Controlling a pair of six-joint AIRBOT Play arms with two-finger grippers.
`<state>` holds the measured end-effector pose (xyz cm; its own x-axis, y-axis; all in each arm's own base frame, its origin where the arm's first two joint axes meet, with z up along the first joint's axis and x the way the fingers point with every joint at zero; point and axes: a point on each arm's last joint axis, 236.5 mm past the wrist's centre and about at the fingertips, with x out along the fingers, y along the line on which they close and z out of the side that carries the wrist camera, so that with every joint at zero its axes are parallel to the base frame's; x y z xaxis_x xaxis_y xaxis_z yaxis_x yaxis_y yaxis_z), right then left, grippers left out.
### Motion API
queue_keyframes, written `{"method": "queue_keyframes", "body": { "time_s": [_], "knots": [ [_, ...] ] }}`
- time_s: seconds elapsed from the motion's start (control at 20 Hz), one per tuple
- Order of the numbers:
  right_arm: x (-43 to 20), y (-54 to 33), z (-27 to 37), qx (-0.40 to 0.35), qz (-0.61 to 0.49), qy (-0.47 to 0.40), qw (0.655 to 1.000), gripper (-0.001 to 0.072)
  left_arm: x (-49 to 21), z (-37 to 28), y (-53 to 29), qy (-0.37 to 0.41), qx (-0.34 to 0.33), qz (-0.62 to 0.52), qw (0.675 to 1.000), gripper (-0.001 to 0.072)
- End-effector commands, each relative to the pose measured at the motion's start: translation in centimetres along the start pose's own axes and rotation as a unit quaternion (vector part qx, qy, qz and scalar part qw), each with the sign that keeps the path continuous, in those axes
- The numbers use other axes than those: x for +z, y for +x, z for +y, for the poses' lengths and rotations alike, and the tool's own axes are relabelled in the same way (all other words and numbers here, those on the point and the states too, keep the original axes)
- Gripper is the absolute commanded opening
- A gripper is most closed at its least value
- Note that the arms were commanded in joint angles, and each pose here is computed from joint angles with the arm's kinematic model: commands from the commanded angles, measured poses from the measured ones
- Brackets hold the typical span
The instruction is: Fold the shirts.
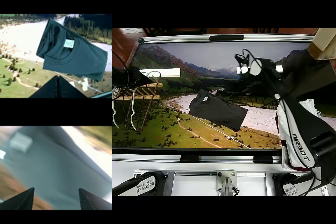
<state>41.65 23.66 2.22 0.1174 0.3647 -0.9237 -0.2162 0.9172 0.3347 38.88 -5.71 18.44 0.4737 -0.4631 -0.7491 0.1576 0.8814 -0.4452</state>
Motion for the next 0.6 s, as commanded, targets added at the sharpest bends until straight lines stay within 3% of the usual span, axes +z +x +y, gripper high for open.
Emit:
{"method": "queue_keyframes", "body": {
  "time_s": [0.0, 0.2, 0.55],
  "knots": [
    [-7.3, -1.2, -9.2, -0.090, 0.137, 0.062, 0.985, 0.0662, 0.0, 0.1, 0.1, 0.002, 0.001, 0.000, 1.000, 0.0036],
    [-8.8, 4.9, -4.7, 0.070, 0.112, 0.141, 0.981, 0.0666, 0.1, 0.1, 0.2, 0.002, 0.001, -0.003, 1.000, 0.0036],
    [-7.8, 9.4, -4.5, 0.101, 0.052, 0.212, 0.971, 0.0677, 1.2, 0.4, 0.2, 0.003, 0.005, -0.026, 1.000, 0.0036]
  ]
}}
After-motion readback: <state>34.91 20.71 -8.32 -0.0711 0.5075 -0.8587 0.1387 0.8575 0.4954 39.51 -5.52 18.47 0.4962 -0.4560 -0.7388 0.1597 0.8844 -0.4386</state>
